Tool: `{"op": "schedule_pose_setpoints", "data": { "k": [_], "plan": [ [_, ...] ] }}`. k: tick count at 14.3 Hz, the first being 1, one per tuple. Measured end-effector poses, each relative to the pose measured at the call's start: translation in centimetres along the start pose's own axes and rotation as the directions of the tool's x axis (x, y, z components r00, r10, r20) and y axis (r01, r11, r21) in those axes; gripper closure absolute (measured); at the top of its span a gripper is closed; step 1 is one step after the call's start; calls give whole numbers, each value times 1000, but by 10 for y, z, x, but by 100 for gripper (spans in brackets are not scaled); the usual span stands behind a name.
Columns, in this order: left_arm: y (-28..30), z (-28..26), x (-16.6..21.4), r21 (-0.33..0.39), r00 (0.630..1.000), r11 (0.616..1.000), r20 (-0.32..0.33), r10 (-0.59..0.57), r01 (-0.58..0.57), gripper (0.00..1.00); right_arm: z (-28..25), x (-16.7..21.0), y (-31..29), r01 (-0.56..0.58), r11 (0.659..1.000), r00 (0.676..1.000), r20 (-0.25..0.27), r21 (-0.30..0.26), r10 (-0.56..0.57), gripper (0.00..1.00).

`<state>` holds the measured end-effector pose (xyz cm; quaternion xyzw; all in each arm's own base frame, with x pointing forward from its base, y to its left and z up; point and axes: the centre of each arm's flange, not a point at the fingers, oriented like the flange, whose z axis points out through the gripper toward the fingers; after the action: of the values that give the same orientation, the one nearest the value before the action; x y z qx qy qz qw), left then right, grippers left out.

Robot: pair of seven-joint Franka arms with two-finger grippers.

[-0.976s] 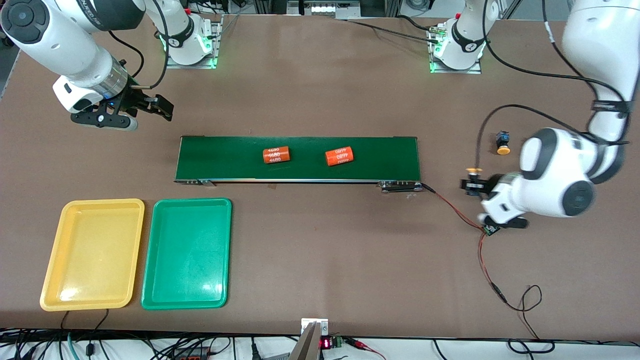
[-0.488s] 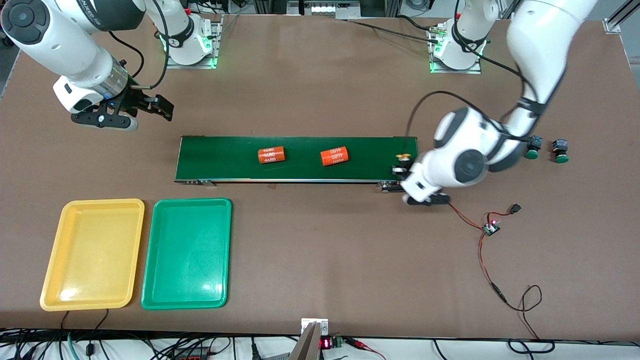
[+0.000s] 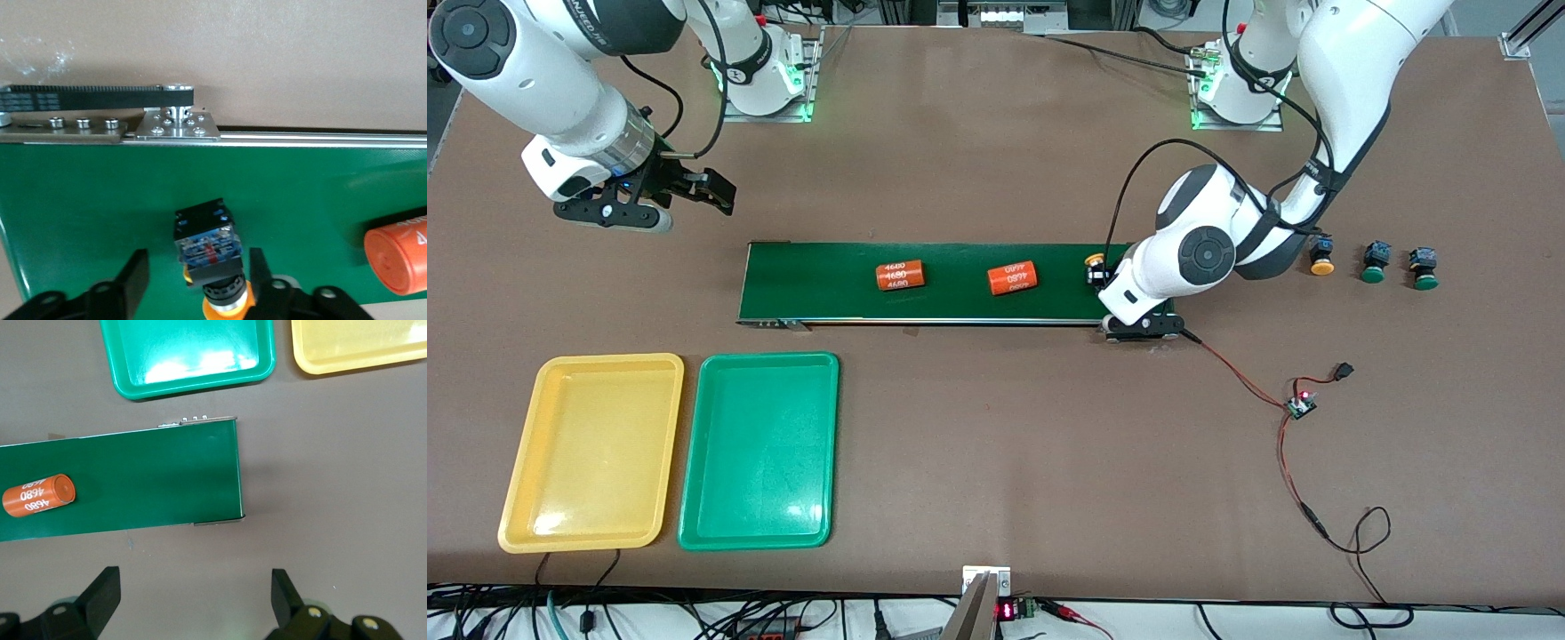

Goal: Sort buttons by color to trays
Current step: 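Place the yellow button on the belt with the left gripper, then grasp another yellow button with the left gripper while the right gripper advances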

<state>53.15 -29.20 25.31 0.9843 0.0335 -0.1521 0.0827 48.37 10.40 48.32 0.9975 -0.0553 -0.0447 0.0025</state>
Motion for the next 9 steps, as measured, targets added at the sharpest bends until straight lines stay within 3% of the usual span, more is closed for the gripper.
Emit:
{"op": "schedule_pose_setpoints", "data": {
  "k": [3,6,9],
  "plan": [
    [-4,-19,1,4,1000,1000,-26,-10,10,1,1,0,0,0,1000,1000,2,-1,0,0],
    [-41,-65,9,71,997,994,-7,-82,83,0,7,-2,1,0,1000,1000,3,-1,0,0],
    [-142,-88,35,155,969,959,27,-244,238,0,12,-5,-1,-1,1000,1000,-13,3,1,0]
  ]
}}
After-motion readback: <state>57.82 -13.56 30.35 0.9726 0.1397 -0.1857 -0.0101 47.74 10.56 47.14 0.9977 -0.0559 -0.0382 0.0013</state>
